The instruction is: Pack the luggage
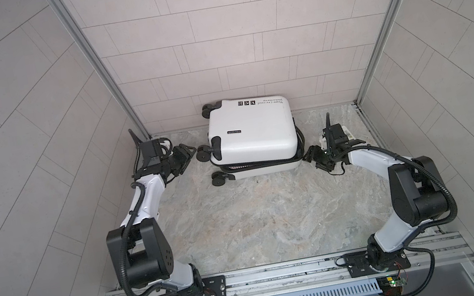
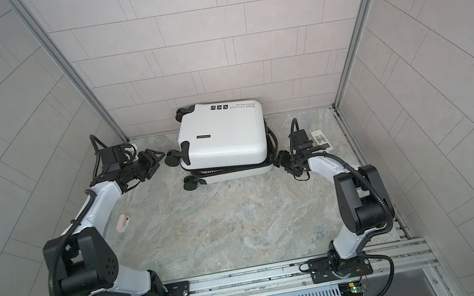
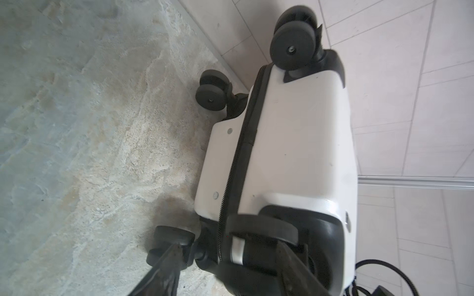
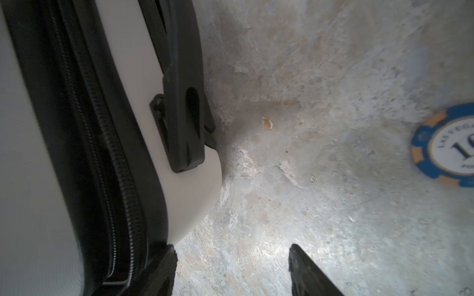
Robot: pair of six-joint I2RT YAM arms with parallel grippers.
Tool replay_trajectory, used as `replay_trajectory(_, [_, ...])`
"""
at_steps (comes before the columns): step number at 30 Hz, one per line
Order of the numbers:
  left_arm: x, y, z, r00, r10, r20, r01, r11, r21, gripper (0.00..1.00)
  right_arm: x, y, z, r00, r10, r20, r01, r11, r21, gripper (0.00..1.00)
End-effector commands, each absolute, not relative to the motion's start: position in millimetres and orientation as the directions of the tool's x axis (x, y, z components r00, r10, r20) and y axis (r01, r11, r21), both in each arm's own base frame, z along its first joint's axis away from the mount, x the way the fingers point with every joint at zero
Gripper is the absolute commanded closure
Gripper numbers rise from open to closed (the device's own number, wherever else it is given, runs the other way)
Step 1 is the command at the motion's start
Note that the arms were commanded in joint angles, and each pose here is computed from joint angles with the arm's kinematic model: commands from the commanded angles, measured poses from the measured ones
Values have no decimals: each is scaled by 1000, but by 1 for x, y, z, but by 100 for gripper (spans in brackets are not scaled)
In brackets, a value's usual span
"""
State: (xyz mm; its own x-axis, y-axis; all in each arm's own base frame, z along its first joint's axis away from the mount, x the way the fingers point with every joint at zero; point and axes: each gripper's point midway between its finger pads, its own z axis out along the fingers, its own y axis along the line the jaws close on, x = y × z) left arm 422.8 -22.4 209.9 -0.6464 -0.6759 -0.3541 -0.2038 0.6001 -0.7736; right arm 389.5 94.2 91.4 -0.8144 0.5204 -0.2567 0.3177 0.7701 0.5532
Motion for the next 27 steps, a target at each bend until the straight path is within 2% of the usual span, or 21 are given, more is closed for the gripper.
replay_trajectory(1, [415, -26, 238, -595, -718, -361, -151, 541, -828, 33, 384, 97, 106, -820, 483, -307, 270, 799, 537, 29])
replay_trajectory(7, [411, -22, 244, -582, -692, -427, -118, 591, -798, 30, 389, 95, 111, -809, 491, -322, 268, 797, 541, 26])
replay_trajectory(11, [417, -26, 248, -598, -674, -434, -92, 595, -798, 29, 398, 92, 112, -795, 520, -312, 281, 772, 570, 25])
replay_trajectory(23, [437, -65, 253, -664, -533, -524, 81, 646, -759, 26, 451, 81, 107, -728, 631, -270, 354, 683, 639, 28])
replay_trajectory(24, [437, -66, 251, -666, -529, -526, 87, 645, -759, 21, 458, 79, 107, -719, 642, -266, 361, 673, 646, 28])
replay_trajectory(25, [436, -66, 249, -667, -523, -531, 91, 650, -755, 9, 463, 78, 106, -712, 653, -258, 365, 659, 658, 28])
replay_trajectory(27, [435, -65, 245, -663, -514, -544, 94, 664, -742, 8, 474, 76, 105, -699, 672, -245, 376, 637, 673, 29])
